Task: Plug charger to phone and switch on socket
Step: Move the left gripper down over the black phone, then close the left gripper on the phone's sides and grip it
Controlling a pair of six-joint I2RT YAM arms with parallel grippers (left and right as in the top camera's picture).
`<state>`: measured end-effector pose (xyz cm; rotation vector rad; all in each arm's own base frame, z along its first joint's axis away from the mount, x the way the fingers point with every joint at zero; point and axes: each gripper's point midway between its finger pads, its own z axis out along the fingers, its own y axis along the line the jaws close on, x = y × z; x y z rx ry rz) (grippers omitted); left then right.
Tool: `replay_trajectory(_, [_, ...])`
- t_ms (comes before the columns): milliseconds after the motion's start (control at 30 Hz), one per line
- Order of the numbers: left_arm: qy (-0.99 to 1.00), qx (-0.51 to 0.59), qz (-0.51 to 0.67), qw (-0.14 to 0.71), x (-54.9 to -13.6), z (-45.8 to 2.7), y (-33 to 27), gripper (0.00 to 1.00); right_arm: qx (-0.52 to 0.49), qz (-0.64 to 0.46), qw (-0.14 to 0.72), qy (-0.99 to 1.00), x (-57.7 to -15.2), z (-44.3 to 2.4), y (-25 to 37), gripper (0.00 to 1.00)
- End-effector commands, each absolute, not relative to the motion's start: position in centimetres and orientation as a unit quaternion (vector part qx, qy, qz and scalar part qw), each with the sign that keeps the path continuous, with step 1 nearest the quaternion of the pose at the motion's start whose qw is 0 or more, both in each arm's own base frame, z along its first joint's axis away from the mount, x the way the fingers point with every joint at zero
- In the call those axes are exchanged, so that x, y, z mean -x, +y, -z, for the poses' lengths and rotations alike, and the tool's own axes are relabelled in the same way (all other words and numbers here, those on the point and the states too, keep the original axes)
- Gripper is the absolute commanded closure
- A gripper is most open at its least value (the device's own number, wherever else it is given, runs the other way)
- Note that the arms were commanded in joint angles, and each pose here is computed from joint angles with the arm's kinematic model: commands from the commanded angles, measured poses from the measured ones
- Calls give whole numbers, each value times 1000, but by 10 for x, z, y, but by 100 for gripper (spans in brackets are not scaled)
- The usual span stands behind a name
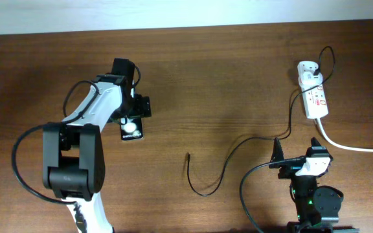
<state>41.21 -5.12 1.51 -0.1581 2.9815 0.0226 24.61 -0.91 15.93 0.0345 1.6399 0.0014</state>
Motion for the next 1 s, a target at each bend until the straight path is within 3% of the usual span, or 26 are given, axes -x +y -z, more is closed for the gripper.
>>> replay_trajectory(0, [994,61,-13,88,-420,-16,-49,1,-6,-8,681,732,-246,-157,-4,1])
replay_trajectory(333, [996,65,-24,55,-413,12,-44,1,-6,-8,681,732,-246,-157,-4,1])
replay_trajectory(967, [997,64,-24,43,-407,13,-44,1,-6,-8,681,732,-246,-157,-4,1])
